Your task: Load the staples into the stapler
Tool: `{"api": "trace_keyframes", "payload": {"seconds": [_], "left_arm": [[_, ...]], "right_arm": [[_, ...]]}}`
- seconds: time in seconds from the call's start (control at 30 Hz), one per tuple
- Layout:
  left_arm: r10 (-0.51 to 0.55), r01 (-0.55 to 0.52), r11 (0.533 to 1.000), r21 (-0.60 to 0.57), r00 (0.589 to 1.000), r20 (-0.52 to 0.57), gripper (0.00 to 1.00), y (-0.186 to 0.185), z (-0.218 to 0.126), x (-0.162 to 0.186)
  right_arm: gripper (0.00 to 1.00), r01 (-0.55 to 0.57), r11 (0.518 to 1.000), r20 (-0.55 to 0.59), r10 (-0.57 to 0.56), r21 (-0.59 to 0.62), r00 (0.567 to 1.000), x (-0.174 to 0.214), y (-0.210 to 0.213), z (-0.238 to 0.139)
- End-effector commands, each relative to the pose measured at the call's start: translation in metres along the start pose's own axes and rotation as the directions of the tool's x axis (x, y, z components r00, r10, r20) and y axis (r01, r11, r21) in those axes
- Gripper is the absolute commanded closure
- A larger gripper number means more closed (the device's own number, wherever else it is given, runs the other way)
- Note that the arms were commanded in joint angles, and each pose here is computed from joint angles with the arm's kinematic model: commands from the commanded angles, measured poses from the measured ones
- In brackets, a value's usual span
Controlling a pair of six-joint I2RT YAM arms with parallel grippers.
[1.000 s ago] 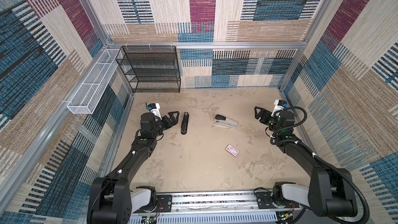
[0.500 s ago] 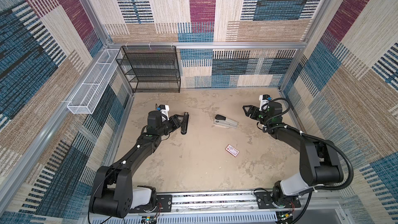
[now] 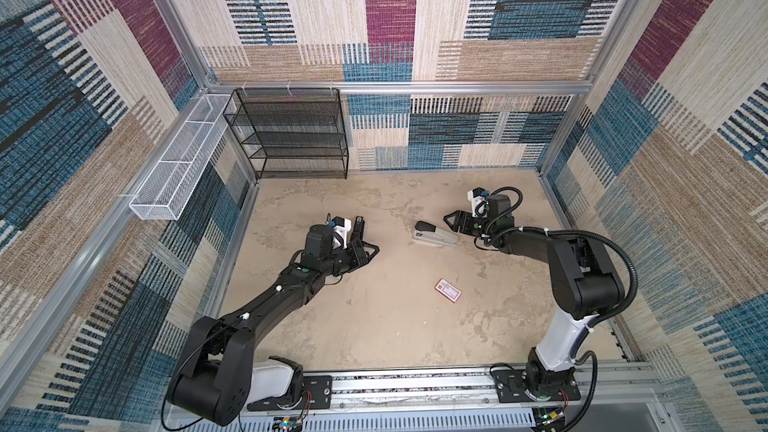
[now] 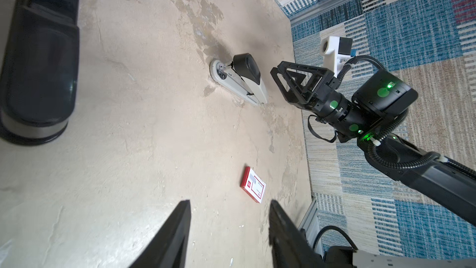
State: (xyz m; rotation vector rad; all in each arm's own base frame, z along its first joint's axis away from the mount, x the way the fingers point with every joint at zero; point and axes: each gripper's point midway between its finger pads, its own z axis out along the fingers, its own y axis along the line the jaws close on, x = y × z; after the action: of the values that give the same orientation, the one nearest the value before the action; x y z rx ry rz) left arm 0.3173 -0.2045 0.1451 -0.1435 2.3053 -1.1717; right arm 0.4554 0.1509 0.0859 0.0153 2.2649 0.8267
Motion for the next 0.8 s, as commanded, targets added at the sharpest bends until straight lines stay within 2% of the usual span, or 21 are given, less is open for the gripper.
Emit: {"api": "trace_keyframes", "payload": {"seconds": [0.0,0.4,0.5,0.77], "left_arm": [[0.011,-0.011,1.0,0.003,1.0,0.0,0.48,-0.002,0.002,-0.001],[-0.013,0.013,1.0,-0.007,0.998,-0.068,0.5,-0.006,0.029,0.005],[-0.012,0.012,1.0,-0.01,0.996,-0.086,0.51,-0.01,0.037,0.006],[0.058,-0.076,0.991,-0.108,0.986,-0.159,0.52,-0.018,0.053,0.003]], "right_arm": [[0.26,0.015,0.998,-0.052,-0.019,-0.066,0.998,0.018,0.017,0.002],[0.29,0.001,0.975,-0.157,-0.037,-0.223,0.987,0.08,0.067,-0.014],[0.34,-0.006,0.962,-0.199,-0.05,-0.271,0.979,0.098,0.084,-0.01],[0.33,0.013,0.912,-0.244,-0.124,-0.41,0.962,0.133,0.124,-0.007]]}}
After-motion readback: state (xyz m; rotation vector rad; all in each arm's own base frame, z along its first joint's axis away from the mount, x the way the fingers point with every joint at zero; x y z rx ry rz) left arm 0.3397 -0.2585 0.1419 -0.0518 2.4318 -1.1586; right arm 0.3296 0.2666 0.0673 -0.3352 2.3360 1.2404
